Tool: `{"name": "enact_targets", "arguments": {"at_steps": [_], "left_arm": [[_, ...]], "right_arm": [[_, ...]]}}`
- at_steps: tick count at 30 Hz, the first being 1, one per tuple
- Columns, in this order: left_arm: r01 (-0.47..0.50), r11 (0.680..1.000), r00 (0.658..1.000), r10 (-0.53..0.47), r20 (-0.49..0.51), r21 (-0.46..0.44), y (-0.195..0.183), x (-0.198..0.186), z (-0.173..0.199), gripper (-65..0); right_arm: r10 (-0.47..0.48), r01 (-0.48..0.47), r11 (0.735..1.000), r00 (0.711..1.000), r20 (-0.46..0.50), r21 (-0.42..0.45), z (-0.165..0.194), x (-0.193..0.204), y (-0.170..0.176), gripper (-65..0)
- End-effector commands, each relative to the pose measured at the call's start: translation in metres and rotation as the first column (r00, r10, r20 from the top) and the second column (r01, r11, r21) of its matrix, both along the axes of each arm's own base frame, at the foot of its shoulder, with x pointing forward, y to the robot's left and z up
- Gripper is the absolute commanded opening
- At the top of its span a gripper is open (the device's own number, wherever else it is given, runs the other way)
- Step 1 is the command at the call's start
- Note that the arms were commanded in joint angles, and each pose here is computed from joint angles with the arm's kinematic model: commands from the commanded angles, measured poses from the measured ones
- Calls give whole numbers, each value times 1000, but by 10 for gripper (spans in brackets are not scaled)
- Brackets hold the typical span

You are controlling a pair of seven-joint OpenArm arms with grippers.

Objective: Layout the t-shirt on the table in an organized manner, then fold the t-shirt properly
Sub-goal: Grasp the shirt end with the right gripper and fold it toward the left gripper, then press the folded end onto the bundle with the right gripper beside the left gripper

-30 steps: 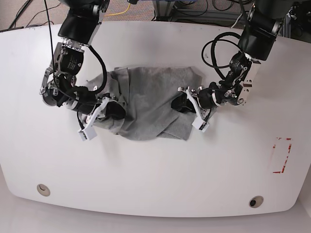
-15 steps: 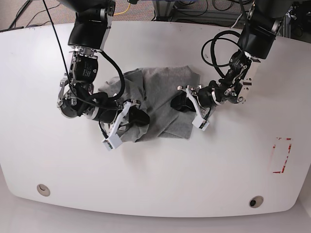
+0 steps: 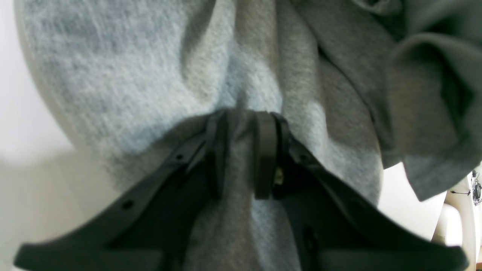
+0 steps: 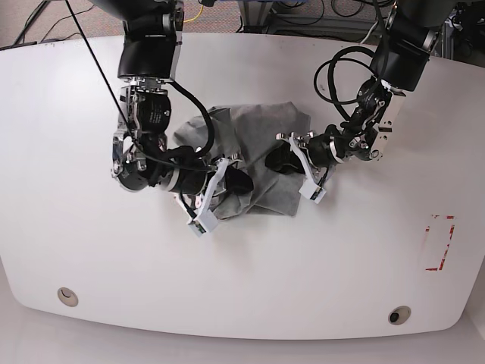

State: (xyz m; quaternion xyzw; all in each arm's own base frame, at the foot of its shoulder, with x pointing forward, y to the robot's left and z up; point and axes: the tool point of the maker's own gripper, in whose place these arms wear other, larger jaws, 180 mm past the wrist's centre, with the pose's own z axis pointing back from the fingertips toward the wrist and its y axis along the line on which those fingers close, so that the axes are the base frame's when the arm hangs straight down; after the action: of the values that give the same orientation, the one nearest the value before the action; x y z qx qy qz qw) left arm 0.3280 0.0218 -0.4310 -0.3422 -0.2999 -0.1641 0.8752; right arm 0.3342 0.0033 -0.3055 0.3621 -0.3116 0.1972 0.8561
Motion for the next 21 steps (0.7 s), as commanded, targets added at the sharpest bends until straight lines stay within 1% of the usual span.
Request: {"name": "enact_targets", "arguments": {"at_steps": [1, 8, 10, 12, 15, 16, 18, 20, 21], "left_arm": [[54, 990, 994, -42, -97, 132, 14, -22, -28, -535], [54, 991, 995, -43, -93, 122, 9, -22, -27, -535], [56, 991, 995, -45, -93, 123, 9, -22, -27, -535], [56, 991, 995, -45, -93, 123, 9, -22, -27, -535], [58, 991, 995, -46, -94, 124, 8, -22, -27, -535], [58, 991, 995, -46, -94, 124, 8, -22, -27, -535], [58, 991, 994, -47, -94, 122, 8, -22, -27, -535], [58, 991, 994, -46, -94, 121, 8, -22, -27, -535], [58, 991, 994, -46, -94, 121, 8, -22, -27, -535]], "right_arm": [[17, -21, 998, 997, 71, 55, 21, 11, 15, -642], [38, -42, 996, 998, 47, 74, 17, 11, 29, -642], [40, -44, 996, 998, 48, 75, 18, 12, 30, -631], [42, -45, 996, 998, 45, 75, 17, 13, 30, -564], [41, -45, 996, 998, 56, 74, 21, 17, 30, -420], [41, -45, 996, 997, 61, 74, 22, 18, 30, -355], [41, -46, 996, 997, 71, 73, 26, 21, 30, -266], [42, -49, 996, 995, 88, 72, 32, 25, 30, -197], [46, -53, 996, 995, 92, 70, 33, 26, 31, -179]]}}
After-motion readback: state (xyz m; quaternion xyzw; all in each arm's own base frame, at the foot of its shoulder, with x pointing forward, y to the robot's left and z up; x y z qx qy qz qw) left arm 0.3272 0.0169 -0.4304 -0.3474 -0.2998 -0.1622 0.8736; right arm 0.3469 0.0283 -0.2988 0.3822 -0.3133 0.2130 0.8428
